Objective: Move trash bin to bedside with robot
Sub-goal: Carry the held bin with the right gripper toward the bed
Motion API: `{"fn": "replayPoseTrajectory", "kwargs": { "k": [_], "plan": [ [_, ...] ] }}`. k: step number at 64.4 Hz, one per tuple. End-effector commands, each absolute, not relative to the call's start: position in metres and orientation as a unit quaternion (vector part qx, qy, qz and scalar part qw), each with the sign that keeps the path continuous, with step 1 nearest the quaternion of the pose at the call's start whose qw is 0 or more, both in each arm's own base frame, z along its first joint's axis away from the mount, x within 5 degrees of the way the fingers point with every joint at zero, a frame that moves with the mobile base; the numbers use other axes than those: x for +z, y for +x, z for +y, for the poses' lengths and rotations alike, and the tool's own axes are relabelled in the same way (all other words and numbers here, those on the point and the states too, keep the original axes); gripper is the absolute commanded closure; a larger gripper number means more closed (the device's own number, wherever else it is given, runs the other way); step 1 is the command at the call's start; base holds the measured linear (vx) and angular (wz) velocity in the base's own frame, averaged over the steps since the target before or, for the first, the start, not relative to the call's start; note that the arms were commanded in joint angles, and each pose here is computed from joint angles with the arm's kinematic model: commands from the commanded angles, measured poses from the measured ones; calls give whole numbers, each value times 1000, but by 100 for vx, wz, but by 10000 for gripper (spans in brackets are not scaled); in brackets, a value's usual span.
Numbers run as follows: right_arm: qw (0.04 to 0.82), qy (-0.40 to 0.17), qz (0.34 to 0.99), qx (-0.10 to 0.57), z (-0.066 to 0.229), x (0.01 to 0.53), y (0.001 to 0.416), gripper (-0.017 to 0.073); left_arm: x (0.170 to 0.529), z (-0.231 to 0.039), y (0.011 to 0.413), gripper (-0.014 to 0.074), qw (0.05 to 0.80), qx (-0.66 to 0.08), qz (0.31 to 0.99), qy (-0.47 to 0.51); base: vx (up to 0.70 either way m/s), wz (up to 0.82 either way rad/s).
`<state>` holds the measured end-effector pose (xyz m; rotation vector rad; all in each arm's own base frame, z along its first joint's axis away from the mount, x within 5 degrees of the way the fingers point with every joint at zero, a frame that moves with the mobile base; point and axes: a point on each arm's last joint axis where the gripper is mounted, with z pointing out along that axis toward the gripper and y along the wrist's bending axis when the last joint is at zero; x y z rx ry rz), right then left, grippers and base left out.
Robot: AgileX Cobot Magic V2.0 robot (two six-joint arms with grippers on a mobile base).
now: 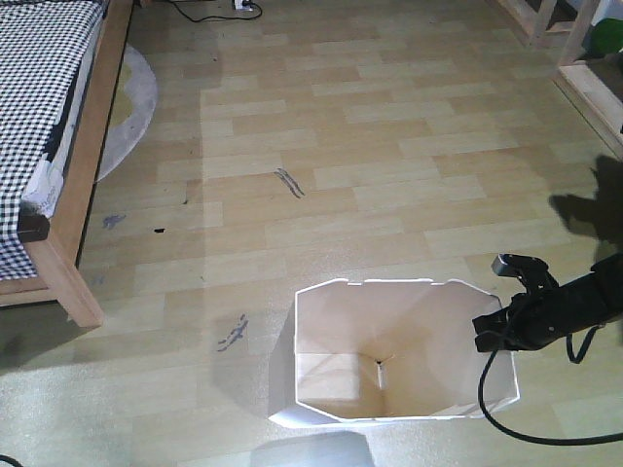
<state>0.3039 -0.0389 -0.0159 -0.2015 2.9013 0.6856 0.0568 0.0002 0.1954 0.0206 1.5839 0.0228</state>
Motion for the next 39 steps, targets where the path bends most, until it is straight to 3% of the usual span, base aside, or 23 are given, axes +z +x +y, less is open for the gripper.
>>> {"fn": "replayPoseTrajectory", "kwargs": {
  "k": [1, 39],
  "plan": [
    [106, -66, 939, 320, -27, 16, 313, 564, 199, 0, 56, 600, 730, -1, 684, 4, 23, 1],
    [106, -66, 940, 319, -27, 16, 313, 564, 199, 0, 56, 600, 730, -1, 684, 4, 29, 8]
  ]
}}
